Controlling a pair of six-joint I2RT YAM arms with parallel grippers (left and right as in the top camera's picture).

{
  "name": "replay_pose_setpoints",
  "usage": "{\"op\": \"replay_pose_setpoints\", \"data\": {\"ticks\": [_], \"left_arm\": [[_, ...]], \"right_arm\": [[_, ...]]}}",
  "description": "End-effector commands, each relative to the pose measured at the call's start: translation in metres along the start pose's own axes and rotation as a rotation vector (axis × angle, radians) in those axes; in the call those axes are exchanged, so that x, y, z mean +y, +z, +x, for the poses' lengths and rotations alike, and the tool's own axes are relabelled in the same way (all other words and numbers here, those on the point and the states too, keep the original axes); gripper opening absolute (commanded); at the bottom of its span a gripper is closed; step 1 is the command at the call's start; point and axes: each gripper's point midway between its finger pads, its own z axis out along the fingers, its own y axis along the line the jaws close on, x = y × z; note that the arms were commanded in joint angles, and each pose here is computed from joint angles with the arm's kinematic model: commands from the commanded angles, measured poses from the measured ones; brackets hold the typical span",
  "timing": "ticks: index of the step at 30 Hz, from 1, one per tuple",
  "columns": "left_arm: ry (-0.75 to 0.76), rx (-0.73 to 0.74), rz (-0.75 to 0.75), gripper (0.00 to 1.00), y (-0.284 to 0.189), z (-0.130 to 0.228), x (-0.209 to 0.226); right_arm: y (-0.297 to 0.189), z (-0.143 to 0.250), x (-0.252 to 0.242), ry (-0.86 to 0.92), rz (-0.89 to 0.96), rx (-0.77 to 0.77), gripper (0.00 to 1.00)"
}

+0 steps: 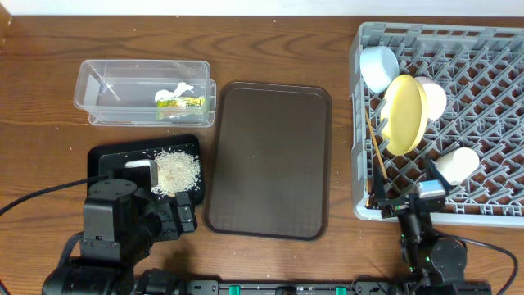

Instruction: Sort waste into correct bins and load items into the dishwasher rack

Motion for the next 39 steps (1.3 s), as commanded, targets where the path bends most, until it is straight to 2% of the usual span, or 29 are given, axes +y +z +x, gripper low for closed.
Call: {"op": "replay_pose_setpoints", "data": {"ticks": [1,3,39], "left_arm": [[0.015,-0.003,-0.013,1.00,0.000,0.000,0.002],[0.015,-0.003,-0.013,1.00,0.000,0.000,0.002],[0.016,-0.009,-0.013,1.00,-0.001,0.000,0.002]], "right_arm": [[-0.001,0.015,-0.008,-0.015,0.033,0.058,0.99],[-0.003,0.030,-0.007,-0.014,0.032,0.120,0.99],[-0.002,0.030,-0.007,-0.014,0.031,0.120,0.99]]}}
